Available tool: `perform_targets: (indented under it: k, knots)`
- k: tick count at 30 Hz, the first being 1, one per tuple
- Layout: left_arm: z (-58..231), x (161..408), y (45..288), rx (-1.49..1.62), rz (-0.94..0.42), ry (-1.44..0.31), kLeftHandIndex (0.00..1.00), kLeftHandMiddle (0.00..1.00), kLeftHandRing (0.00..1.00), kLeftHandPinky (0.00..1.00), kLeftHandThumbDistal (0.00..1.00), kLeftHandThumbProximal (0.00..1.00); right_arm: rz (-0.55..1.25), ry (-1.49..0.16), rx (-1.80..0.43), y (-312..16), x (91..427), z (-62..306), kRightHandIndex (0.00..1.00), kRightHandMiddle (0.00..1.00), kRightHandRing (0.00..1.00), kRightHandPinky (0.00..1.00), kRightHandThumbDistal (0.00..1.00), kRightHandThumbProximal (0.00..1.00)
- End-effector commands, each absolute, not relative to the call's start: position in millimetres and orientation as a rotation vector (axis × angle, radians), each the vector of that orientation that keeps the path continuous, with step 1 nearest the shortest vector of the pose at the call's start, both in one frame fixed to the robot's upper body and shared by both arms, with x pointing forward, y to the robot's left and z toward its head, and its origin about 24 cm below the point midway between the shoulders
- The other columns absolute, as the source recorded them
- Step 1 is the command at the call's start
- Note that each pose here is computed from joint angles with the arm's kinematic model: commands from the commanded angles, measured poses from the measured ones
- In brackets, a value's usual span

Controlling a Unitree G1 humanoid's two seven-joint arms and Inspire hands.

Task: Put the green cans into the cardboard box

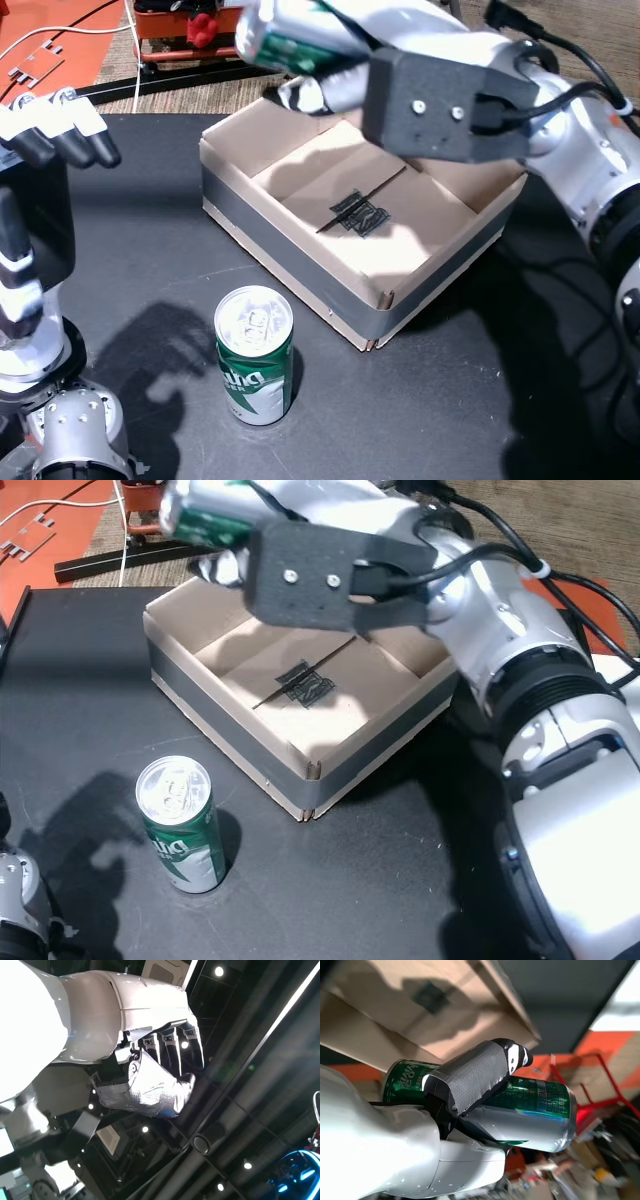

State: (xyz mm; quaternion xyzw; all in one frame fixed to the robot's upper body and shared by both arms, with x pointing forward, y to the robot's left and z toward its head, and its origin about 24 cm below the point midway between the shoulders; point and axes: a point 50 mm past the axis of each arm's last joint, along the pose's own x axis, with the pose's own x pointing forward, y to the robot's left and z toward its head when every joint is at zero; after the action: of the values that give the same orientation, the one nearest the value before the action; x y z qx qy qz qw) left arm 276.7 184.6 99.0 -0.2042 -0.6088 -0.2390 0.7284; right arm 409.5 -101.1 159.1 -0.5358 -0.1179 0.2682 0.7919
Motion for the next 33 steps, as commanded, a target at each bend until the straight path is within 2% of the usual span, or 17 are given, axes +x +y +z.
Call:
perform_targets:
  k: [1, 5, 7, 9, 11, 14, 18, 20, 21, 23, 25, 26, 27, 30, 32, 33]
  knots:
    - [97.0, 276.6, 182.2, -0.475, -0.546, -1.336, 0.33, 0.43, 0.48, 0.59, 0.35, 0.05, 0.564, -0.238, -1.179, -110.7, 410.2, 159.0, 0.12, 0.14, 0.15, 0.15, 0.41, 0.0]
    - [99.7, 278.0, 182.4, -0.457, -0.54, -1.346, 0.35, 0.47, 0.52, 0.64, 0.27, 0.08, 0.567, -0.215, -1.219, -118.5, 409.5, 154.6, 0.12, 0.14, 0.14, 0.15, 0.42, 0.0]
    - [99.8, 277.9, 182.1, -0.448, -0.54, -1.343, 0.33, 0.46, 0.52, 0.64, 0.28, 0.11, 0.572, -0.205, -1.249, -121.0, 409.1, 151.9, 0.13, 0.15, 0.16, 0.17, 0.4, 0.0]
    - [99.9, 277.7, 182.0, -0.437, -0.536, -1.342, 0.32, 0.44, 0.5, 0.63, 0.27, 0.15, 0.585, -0.186, -1.273, -123.0, 408.7, 149.1, 0.17, 0.18, 0.19, 0.21, 0.39, 0.0]
    - [99.6, 276.7, 182.2, -0.43, -0.544, -1.336, 0.32, 0.43, 0.47, 0.59, 0.3, 0.12, 0.602, -0.14, -1.298, -124.3, 409.2, 146.0, 0.22, 0.22, 0.22, 0.23, 0.39, 0.0]
    - [98.5, 274.6, 181.3, -0.43, -0.54, -1.339, 0.33, 0.43, 0.48, 0.57, 0.27, 0.08, 0.618, -0.098, -1.35, -125.6, 409.5, 142.2, 0.23, 0.23, 0.22, 0.23, 0.41, 0.0]
    - [100.0, 276.4, 176.3, -0.459, -0.52, -1.364, 0.35, 0.47, 0.51, 0.66, 0.27, 0.07, 0.622, -0.071, -1.385, -126.6, 409.1, 137.2, 0.22, 0.21, 0.19, 0.17, 0.38, 0.0]
    - [101.8, 278.8, 175.4, -0.475, -0.544, -1.363, 0.37, 0.49, 0.52, 0.62, 0.27, 0.05, 0.631, -0.073, -1.437, -125.8, 409.0, 136.3, 0.32, 0.29, 0.27, 0.21, 0.4, 0.0]
    - [101.8, 279.0, 174.8, -0.487, -0.574, -1.354, 0.4, 0.5, 0.54, 0.62, 0.23, 0.03, 0.634, -0.08, -1.475, -125.1, 409.0, 136.1, 0.32, 0.3, 0.28, 0.22, 0.42, 0.0]
    - [101.6, 277.4, 176.3, -0.472, -0.604, -1.338, 0.39, 0.5, 0.54, 0.63, 0.24, 0.02, 0.638, -0.091, -1.55, -123.9, 409.2, 135.7, 0.32, 0.3, 0.3, 0.22, 0.45, 0.0]
    - [102.0, 275.4, 176.3, -0.453, -0.589, -1.347, 0.4, 0.51, 0.56, 0.63, 0.23, 0.07, 0.64, -0.095, -1.607, -122.4, 409.2, 134.1, 0.24, 0.26, 0.28, 0.24, 0.47, 0.0]
    - [102.8, 275.1, 176.5, -0.449, -0.589, -1.352, 0.41, 0.52, 0.56, 0.65, 0.21, 0.03, 0.641, -0.096, -1.626, -121.6, 409.2, 133.2, 0.22, 0.25, 0.28, 0.24, 0.48, 0.0]
    - [103.3, 274.9, 176.5, -0.448, -0.587, -1.356, 0.4, 0.52, 0.56, 0.65, 0.2, 0.0, 0.642, -0.096, -1.636, -121.0, 409.1, 132.5, 0.22, 0.26, 0.28, 0.24, 0.49, 0.0]
    - [102.5, 274.3, 176.3, -0.45, -0.58, -1.357, 0.35, 0.47, 0.52, 0.65, 0.22, 0.0, 0.651, -0.104, -1.655, -118.3, 408.7, 131.4, 0.24, 0.27, 0.29, 0.24, 0.52, 0.0]
    - [103.6, 274.0, 179.1, -0.425, -0.625, -1.333, 0.37, 0.48, 0.52, 0.62, 0.18, 0.05, 0.656, -0.118, -1.668, -116.3, 408.4, 131.3, 0.27, 0.29, 0.3, 0.25, 0.54, 0.0]
    - [104.3, 273.7, 179.6, -0.424, -0.637, -1.332, 0.37, 0.48, 0.51, 0.61, 0.24, 0.03, 0.658, -0.129, -1.679, -115.1, 408.3, 131.5, 0.24, 0.26, 0.28, 0.24, 0.54, 0.0]
